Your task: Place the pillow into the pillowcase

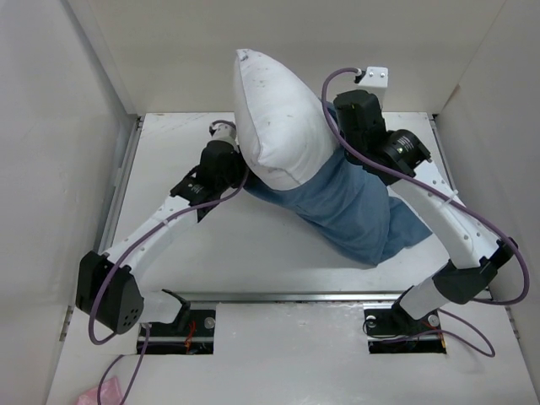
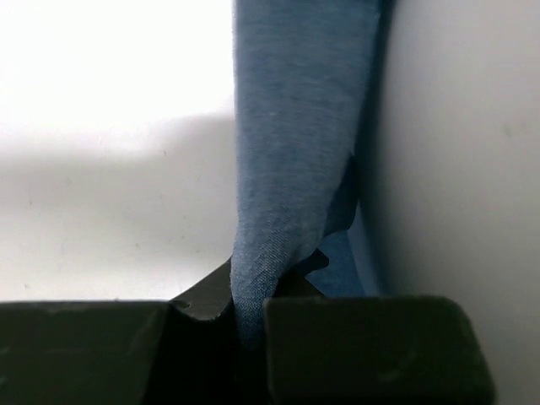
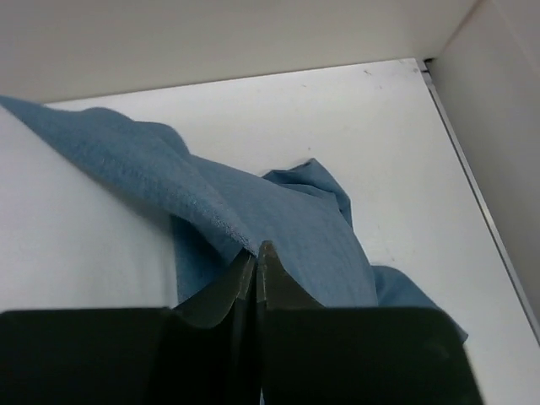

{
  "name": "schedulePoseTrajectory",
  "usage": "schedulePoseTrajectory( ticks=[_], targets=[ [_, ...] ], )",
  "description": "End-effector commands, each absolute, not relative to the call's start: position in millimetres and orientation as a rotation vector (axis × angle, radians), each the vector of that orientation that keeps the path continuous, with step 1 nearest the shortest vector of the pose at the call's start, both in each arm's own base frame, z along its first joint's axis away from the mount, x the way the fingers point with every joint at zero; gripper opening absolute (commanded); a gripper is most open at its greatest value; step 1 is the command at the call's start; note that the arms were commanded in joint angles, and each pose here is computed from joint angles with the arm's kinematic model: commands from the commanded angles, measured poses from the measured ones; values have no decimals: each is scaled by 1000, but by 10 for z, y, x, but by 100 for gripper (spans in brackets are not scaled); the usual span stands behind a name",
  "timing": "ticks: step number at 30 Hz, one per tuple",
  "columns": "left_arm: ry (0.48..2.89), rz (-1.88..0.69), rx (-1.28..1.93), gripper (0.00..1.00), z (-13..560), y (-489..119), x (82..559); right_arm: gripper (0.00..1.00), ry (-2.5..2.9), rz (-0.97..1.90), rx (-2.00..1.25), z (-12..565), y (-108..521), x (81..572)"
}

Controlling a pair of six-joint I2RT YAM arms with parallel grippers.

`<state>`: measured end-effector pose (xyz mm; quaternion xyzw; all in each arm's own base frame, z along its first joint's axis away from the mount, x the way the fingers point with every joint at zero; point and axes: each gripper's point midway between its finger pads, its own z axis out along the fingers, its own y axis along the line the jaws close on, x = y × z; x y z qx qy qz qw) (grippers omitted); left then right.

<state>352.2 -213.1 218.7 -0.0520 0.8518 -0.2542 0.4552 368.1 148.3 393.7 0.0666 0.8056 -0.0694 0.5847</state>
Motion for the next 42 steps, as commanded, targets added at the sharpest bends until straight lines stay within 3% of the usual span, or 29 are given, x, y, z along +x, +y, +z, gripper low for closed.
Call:
schedulePoseTrajectory(
  ticks=[1,5,9,14,16,19,21,22,23,26,28,29,30,31,33,37,38,40,42],
  targets=[
    [1889,-612,-124,0,2902,-2032,3673,0,1781,-292,310,4211,1153,3609],
    [1886,-682,-87,0,2984,-2236,3800,0,1686,-297,279,4663,1203,3750],
    [1729,-719,-17,0,4099,-2402,4053,0,1526,-107,141,5497,1473,3887],
    [1484,-696,-29,0,5181,-2224,3954,0,1284,136,0,6308,1507,3425],
    [1414,-655,-79,0,5550,-2008,3954,0,1270,282,-230,6173,1876,3261],
    [1474,-661,2,0,5639,-2056,3973,0,1227,219,-81,6307,1605,3312],
    [1484,-786,255,0,5666,-2472,3443,0,1204,70,111,6416,1294,3583],
    [1386,-837,301,0,5933,-2394,2966,0,1141,14,238,6700,914,3496],
    [1345,-908,358,0,5787,-2631,2821,0,1185,-39,230,6546,1000,3769],
    [1158,-894,273,0,6197,-2281,2473,0,1297,-37,84,6239,1264,3896],
    [1152,-757,76,0,6436,-1892,2730,0,1389,128,-183,5892,1745,3747],
    [1158,-718,53,0,6542,-1811,2858,0,1430,367,-508,5377,2405,3590],
    [1166,-656,10,0,6757,-1659,3125,0,1298,492,-592,5650,2381,3054],
    [1154,-651,-32,0,6861,-1577,3239,0,1126,552,-584,5977,2371,2842],
    [1129,-679,-59,0,6966,-1464,3365,0,1021,429,-307,6340,1863,2879],
    [1134,-900,256,0,6592,-2051,2843,0,985,57,260,7000,868,3522],
    [1124,-903,259,0,6552,-2061,2731,0,1085,-27,221,6849,876,3630],
    [1111,-857,212,0,6560,-1970,2672,0,1104,72,23,6893,1197,3593],
    [1111,-805,97,0,6679,-1822,2813,0,1108,229,-218,6824,1543,3274]
  ],
)
